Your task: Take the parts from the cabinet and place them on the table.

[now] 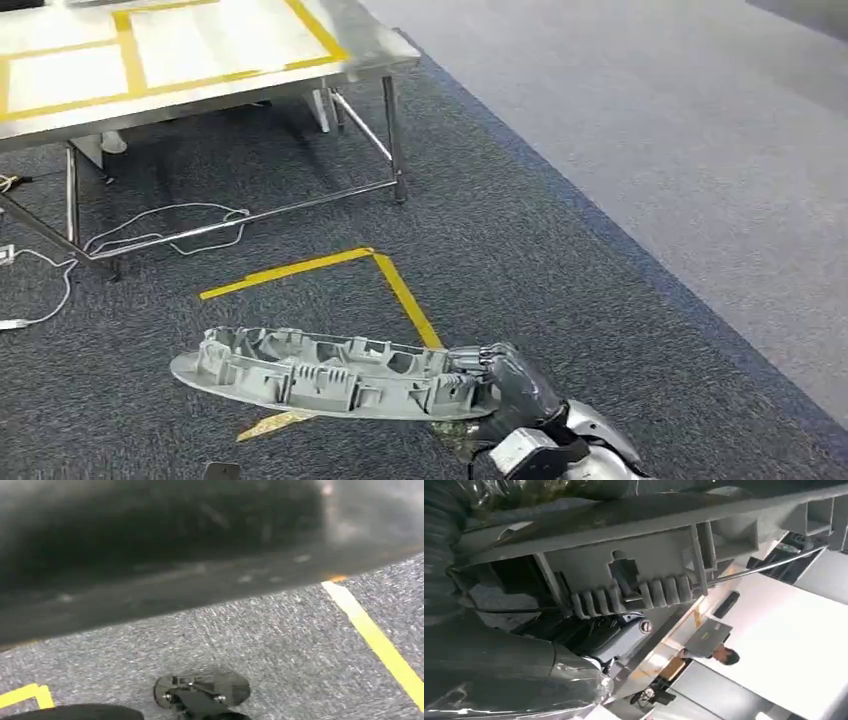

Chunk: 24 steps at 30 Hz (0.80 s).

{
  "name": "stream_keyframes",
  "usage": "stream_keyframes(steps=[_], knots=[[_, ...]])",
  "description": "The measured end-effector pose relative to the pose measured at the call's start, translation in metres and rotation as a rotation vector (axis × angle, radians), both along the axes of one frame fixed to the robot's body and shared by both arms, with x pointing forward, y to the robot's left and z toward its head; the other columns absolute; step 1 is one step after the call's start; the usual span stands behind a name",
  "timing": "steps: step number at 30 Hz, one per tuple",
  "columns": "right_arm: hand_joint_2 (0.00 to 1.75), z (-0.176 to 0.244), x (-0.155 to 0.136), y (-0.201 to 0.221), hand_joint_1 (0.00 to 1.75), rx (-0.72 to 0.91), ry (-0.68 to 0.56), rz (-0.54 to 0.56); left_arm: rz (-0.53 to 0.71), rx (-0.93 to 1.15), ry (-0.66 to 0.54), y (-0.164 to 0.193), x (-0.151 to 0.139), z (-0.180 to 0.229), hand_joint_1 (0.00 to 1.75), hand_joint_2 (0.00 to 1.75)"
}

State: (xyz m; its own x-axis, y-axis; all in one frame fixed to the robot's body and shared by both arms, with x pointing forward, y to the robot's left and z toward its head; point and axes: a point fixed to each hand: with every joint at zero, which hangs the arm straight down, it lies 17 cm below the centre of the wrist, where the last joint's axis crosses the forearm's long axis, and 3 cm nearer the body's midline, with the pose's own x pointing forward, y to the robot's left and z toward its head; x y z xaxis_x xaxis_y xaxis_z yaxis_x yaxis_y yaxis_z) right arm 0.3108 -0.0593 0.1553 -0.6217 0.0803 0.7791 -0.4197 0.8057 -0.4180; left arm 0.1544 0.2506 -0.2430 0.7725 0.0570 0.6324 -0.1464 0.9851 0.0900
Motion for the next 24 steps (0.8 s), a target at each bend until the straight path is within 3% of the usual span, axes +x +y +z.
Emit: stream_keyframes(steps=[24], knots=[[1.75, 0.005, 0.015, 0.001, 1.64, -0.021, -0.030, -0.003, 0.014, -0.009, 0.000, 0.006, -0.001, -0.001, 0.00, 0.00]])
